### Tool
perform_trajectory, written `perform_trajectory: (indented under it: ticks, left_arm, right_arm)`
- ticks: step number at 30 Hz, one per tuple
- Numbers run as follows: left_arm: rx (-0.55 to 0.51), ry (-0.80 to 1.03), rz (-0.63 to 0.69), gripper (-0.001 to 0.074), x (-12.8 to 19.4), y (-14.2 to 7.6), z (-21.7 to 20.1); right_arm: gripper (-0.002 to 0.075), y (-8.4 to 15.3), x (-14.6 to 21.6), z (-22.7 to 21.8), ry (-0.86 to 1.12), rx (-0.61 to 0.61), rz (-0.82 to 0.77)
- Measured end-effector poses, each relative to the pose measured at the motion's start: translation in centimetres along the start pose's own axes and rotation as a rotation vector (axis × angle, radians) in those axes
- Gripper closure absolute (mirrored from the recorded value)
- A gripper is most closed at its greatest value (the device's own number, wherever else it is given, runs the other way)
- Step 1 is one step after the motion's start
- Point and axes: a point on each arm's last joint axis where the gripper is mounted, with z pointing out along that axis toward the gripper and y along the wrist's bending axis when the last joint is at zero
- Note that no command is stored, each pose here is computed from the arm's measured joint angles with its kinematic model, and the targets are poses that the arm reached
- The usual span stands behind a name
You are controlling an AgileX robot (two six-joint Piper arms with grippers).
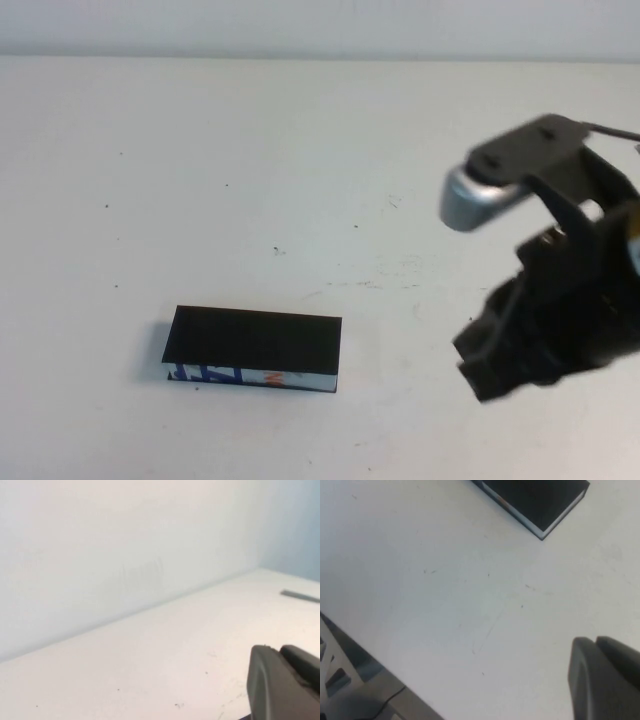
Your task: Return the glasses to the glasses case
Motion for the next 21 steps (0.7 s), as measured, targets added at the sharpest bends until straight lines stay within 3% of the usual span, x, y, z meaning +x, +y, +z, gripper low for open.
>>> perform_trajectory:
  ticks: [7,14,21]
  left_arm:
    - [-0.075,-0.056,-0.068,0.0735,5.8,-0.5,-0.9]
    - [-0.221,-0.041,-0.160,0.0735,11.6,0.5,0.7]
    - [-0.262,-0.068,-0.167,0.0735,12.0,0.9,0.7]
  right_arm:
    - [0.0739,-0.3,7.6,-3.0,-0.181,-0.023,-0.002]
    - [0.0739,-0.8,12.1,-3.7,-0.395,-0.050,0.002]
    - [0.0739,-1.8,13.4,-1.5,-0.589,-0.054,0.034]
